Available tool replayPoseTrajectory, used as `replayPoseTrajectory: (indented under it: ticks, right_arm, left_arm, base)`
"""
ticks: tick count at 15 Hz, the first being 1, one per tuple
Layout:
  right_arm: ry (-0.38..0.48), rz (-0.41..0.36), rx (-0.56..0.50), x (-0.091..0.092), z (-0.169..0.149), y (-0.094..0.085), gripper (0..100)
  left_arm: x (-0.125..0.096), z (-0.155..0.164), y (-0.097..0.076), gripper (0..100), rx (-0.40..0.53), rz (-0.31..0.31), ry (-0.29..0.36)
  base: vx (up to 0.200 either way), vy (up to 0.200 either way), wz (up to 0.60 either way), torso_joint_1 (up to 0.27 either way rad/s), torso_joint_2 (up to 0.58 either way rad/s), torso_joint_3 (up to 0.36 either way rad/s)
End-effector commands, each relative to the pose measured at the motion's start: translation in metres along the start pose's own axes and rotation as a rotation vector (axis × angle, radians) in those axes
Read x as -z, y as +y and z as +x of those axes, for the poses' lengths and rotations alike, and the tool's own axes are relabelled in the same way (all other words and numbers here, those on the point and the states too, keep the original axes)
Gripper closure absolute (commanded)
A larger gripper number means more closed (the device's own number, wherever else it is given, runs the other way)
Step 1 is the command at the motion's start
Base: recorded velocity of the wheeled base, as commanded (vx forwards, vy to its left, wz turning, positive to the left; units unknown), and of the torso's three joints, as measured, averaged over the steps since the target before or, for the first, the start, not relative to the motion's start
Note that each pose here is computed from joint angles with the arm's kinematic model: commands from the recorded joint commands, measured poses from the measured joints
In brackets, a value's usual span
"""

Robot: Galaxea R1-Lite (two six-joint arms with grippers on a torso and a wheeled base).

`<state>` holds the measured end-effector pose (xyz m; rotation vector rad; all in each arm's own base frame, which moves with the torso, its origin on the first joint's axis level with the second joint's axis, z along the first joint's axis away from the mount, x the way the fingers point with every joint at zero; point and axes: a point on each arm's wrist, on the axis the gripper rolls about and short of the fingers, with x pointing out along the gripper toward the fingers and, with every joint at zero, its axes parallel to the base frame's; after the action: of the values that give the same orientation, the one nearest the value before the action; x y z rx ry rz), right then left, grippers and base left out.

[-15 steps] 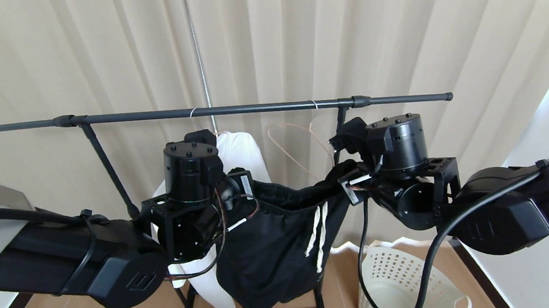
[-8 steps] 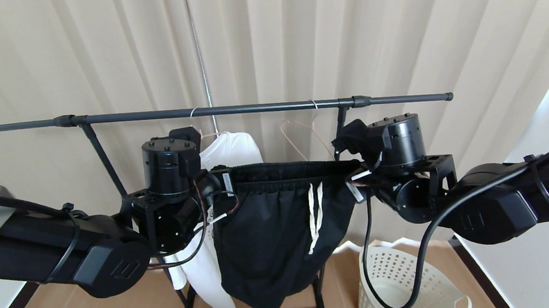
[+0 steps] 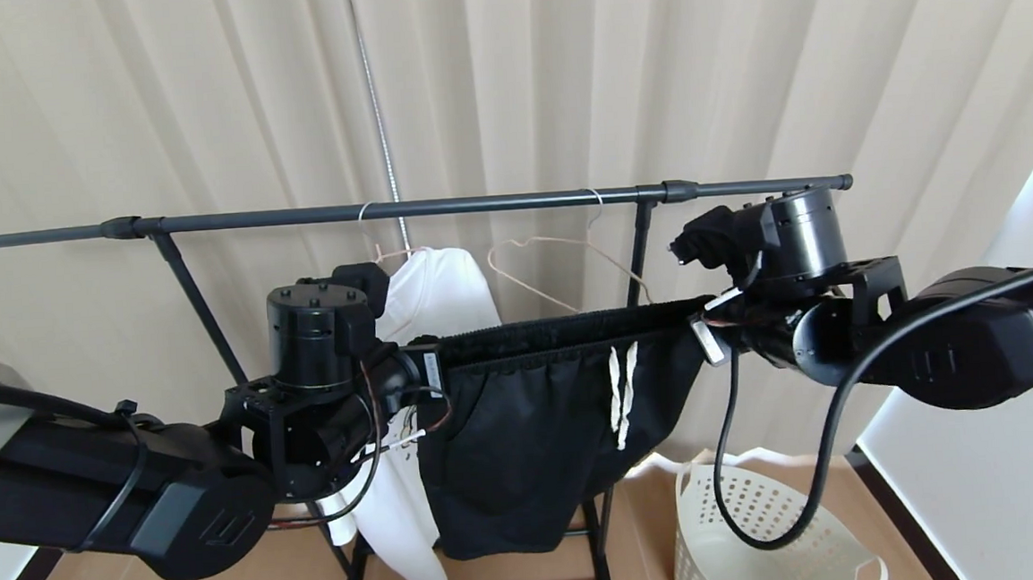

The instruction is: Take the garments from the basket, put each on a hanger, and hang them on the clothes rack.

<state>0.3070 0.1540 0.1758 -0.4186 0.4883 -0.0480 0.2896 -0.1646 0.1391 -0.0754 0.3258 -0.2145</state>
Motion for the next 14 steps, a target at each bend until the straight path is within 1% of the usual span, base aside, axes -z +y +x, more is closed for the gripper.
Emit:
replayPoseTrajectory:
  ticks: [1, 2, 3, 4, 5, 7, 8, 9, 10, 12, 13, 14]
  right_arm:
    - [0.003, 0.050, -0.145, -0.005, -0.047, -0.011, 100]
    - [0.029, 0.068, -0.215, -0.004, -0.065, -0.014, 100]
    - [0.051, 0.085, -0.250, -0.003, -0.080, -0.012, 100]
    - [0.067, 0.113, -0.290, 0.000, -0.096, -0.006, 100]
    - [0.090, 0.144, -0.319, 0.003, -0.107, -0.004, 100]
    - [0.153, 0.164, -0.343, 0.012, -0.116, 0.001, 100]
    - [0.165, 0.152, -0.351, 0.013, -0.117, 0.003, 100]
    - [0.173, 0.122, -0.376, 0.015, -0.123, 0.008, 100]
    - [0.161, 0.091, -0.421, 0.015, -0.134, 0.017, 100]
    - [0.151, 0.059, -0.476, 0.017, -0.146, 0.030, 100]
    - [0.150, 0.059, -0.492, 0.018, -0.150, 0.035, 100]
    - [0.153, 0.065, -0.533, 0.019, -0.160, 0.048, 100]
  left_arm:
    - [-0.005, 0.002, -0.002, 100, 0.031, 0.022, -0.010]
    - [-0.012, 0.004, -0.003, 100, 0.058, 0.065, -0.015]
    - [-0.021, 0.007, -0.005, 100, 0.088, 0.086, -0.008]
    - [-0.030, 0.009, -0.009, 100, 0.131, 0.089, 0.002]
    - [-0.038, 0.013, -0.013, 100, 0.181, 0.086, 0.003]
    - [-0.055, 0.024, -0.018, 100, 0.245, 0.076, -0.041]
    - [-0.060, 0.029, -0.019, 100, 0.255, 0.073, -0.054]
    - [-0.066, 0.038, -0.022, 100, 0.271, 0.070, -0.073]
    - [-0.072, 0.050, -0.026, 100, 0.297, 0.067, -0.088]
    - [-0.083, 0.069, -0.030, 100, 0.358, 0.061, -0.129]
    - [-0.087, 0.072, -0.031, 100, 0.370, 0.057, -0.141]
    - [-0.094, 0.084, -0.033, 100, 0.399, 0.048, -0.160]
  base:
    - [0.000, 0.000, 0.00, 0.000, 0.00, 0.000]
    - [0.000, 0.000, 0.00, 0.000, 0.00, 0.000]
    - [0.000, 0.000, 0.00, 0.000, 0.00, 0.000]
    - [0.000, 0.000, 0.00, 0.000, 0.00, 0.000]
    - [0.000, 0.000, 0.00, 0.000, 0.00, 0.000]
    - [0.000, 0.000, 0.00, 0.000, 0.00, 0.000]
    - [0.000, 0.000, 0.00, 0.000, 0.00, 0.000]
    - [0.000, 0.000, 0.00, 0.000, 0.00, 0.000]
    - [0.000, 0.000, 0.00, 0.000, 0.00, 0.000]
    - [0.000, 0.000, 0.00, 0.000, 0.00, 0.000]
    - [0.000, 0.000, 0.00, 0.000, 0.00, 0.000]
    - [0.000, 0.000, 0.00, 0.000, 0.00, 0.000]
